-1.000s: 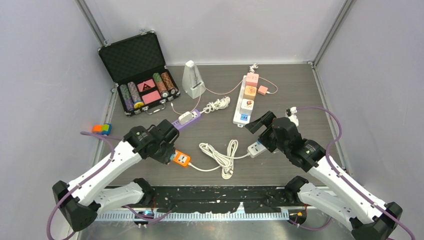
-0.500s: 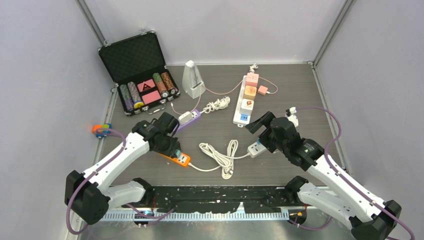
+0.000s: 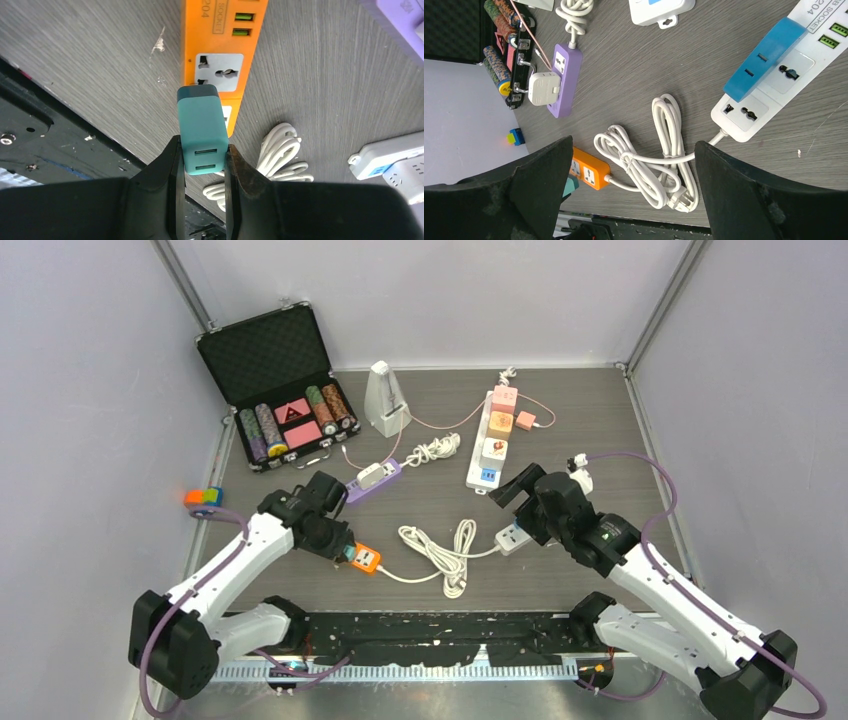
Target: Insert the plug
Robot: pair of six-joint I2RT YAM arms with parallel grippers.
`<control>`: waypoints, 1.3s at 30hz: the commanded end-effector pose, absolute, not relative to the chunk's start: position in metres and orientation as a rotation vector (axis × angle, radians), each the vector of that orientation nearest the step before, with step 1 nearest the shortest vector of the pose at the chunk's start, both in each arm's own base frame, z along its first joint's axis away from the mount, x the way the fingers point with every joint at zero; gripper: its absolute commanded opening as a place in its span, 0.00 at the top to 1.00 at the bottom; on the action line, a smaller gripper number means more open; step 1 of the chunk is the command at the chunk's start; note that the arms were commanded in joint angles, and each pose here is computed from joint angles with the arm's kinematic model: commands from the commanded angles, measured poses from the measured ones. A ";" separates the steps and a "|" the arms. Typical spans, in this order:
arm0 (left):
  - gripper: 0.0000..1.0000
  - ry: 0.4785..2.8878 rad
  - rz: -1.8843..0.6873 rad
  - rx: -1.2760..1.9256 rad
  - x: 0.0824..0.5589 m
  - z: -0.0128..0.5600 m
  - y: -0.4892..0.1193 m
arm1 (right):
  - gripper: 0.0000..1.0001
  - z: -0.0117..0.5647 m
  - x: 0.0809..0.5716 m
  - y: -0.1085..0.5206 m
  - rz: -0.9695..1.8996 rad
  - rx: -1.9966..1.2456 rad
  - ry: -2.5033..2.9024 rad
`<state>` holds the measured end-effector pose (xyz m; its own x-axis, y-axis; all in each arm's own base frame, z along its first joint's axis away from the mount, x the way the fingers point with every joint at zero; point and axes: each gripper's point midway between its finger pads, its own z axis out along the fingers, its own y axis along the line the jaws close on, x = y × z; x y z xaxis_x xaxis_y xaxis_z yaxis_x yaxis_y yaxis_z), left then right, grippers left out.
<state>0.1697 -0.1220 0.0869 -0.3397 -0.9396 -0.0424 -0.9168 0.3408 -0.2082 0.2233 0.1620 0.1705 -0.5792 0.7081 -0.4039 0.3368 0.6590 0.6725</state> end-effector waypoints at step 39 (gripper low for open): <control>1.00 2.403 -0.162 -1.730 0.169 0.078 -0.098 | 0.02 0.171 0.233 0.166 0.713 0.838 2.197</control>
<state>0.1856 -0.1180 0.0868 -0.3535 -0.9352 -0.0225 -0.8978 0.3460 -0.2726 0.2253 0.1640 0.1581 -0.5961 0.7003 -0.3928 0.3660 0.6724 0.6434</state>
